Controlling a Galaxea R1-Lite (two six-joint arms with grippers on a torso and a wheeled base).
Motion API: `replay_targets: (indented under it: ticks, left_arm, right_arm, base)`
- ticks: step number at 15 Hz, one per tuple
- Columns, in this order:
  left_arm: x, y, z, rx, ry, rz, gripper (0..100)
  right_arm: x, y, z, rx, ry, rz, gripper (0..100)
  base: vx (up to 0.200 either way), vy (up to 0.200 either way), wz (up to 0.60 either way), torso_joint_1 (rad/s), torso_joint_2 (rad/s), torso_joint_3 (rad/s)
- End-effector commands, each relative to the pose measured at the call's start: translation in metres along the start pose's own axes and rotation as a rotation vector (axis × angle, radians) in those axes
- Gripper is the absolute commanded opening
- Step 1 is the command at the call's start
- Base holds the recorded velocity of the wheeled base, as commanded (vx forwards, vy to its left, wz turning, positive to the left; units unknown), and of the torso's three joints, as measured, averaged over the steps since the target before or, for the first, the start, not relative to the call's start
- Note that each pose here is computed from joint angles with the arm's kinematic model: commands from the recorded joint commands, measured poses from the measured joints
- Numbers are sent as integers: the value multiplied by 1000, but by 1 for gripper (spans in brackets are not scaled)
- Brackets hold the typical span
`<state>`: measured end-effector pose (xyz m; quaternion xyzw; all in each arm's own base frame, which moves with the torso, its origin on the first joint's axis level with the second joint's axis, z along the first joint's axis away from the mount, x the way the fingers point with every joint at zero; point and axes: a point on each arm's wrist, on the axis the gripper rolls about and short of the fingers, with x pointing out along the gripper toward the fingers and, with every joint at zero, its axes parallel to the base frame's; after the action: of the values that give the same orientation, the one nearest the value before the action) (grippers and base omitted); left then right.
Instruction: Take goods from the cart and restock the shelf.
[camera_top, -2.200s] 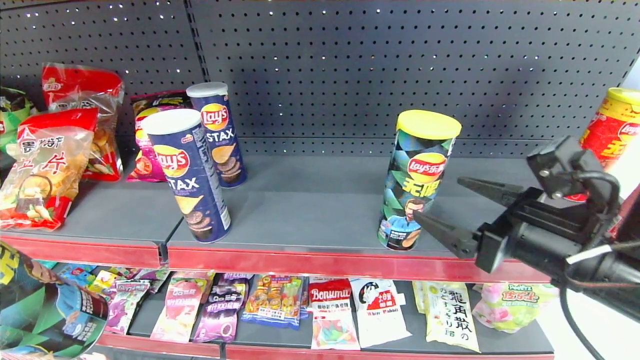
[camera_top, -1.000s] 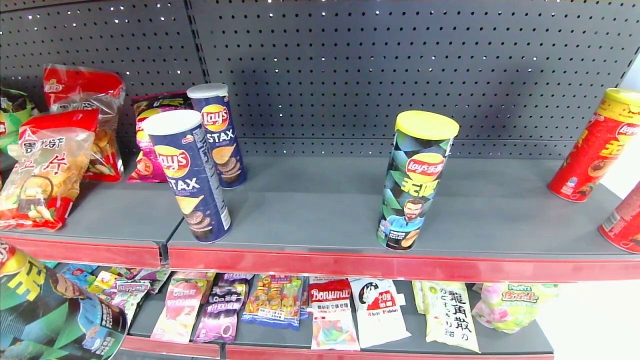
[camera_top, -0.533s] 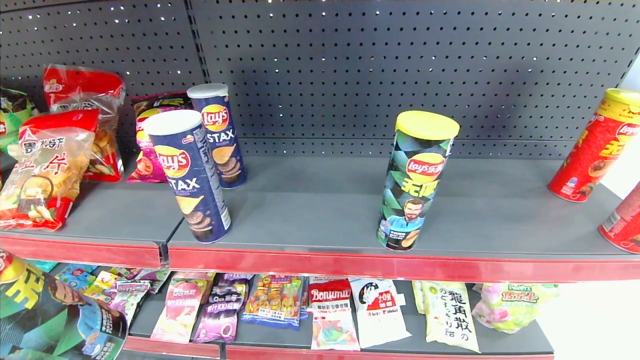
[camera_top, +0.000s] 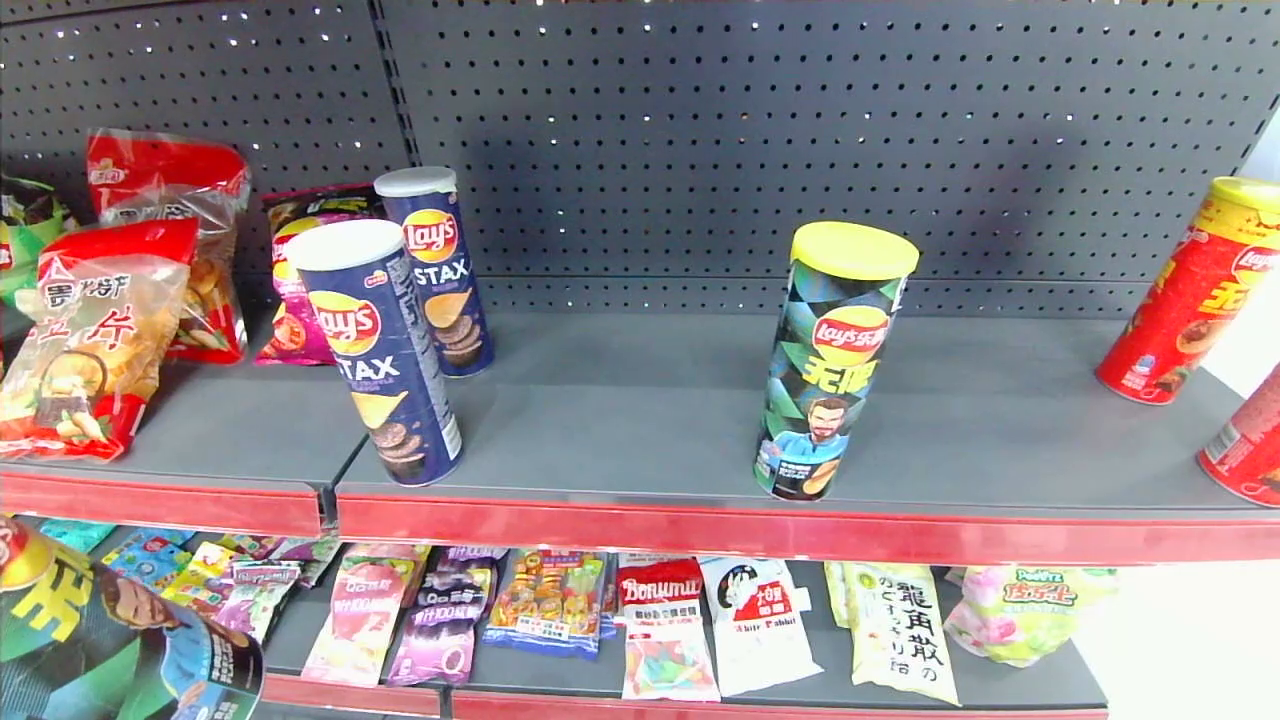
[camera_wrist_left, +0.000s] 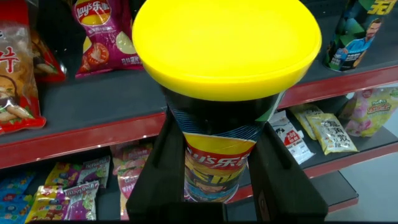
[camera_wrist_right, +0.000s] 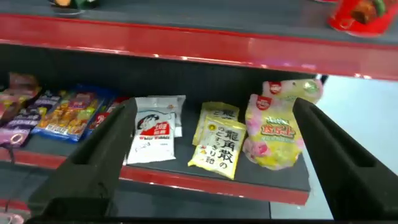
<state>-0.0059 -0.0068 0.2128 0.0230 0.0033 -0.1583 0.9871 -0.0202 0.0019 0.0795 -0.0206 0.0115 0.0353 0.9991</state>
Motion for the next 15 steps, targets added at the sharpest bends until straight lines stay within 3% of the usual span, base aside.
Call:
replay_targets:
  ticks: [1, 8, 15]
  left_arm:
    - [-4, -1, -1, 5, -14, -4, 0]
    - [-3, -1, -1, 4, -13, -4, 0]
    - [8, 3, 5, 2, -5, -4, 0]
  right_arm:
    - [-3, -1, -4, 16, -23, -39, 100]
    - [-3, -1, -4, 41, -22, -38, 100]
    - [-3, -1, -4, 40, -20, -40, 100]
  base:
    - [0, 0, 0, 0, 0, 0]
    - [0, 0, 0, 0, 0, 0]
    - [0, 0, -600, 6, 4, 4]
